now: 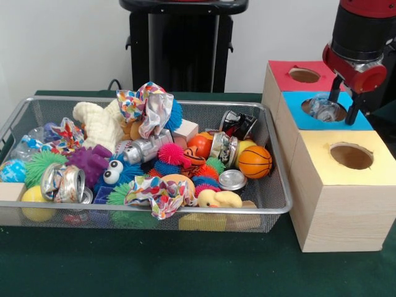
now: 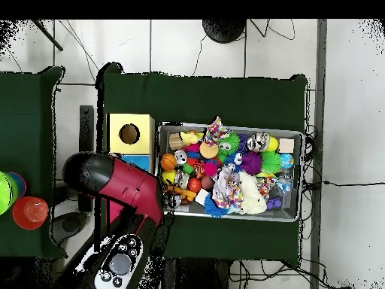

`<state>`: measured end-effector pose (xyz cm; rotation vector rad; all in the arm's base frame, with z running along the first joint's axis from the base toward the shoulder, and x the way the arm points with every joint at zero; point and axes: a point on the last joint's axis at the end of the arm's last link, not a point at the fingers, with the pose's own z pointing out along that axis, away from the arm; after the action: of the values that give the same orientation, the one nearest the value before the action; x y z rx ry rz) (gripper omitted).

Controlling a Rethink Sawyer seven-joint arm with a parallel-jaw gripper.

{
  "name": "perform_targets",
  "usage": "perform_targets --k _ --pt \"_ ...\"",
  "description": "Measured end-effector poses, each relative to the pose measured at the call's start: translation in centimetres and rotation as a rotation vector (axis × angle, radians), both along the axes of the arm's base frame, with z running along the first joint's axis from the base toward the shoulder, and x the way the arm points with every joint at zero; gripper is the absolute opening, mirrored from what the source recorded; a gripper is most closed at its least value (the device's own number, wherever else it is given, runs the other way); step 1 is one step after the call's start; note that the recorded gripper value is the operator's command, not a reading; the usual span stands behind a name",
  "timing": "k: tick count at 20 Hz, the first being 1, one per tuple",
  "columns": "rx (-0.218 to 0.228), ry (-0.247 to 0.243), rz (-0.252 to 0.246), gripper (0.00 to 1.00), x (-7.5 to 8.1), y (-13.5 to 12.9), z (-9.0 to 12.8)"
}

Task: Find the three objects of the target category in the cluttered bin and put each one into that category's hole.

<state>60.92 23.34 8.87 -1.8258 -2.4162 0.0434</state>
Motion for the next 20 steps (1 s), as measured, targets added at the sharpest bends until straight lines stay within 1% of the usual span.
perform_targets --k 9,15,16,18,20 --pt "0.000 -0.004 -0.003 1.00 0.26 -0.21 -0.11" --pt "0.028 -0.026 -0.018 1.00 0.46 -0.51 -0.25" --pt "0.039 -0.035 -0.018 1.00 0.43 -0.74 -0.32" --pt "0.049 -0.050 -0.011 1.00 0.38 -1.01 -0.38" --pt "0.055 -0.071 0.014 1.00 0.28 -1.11 -0.46"
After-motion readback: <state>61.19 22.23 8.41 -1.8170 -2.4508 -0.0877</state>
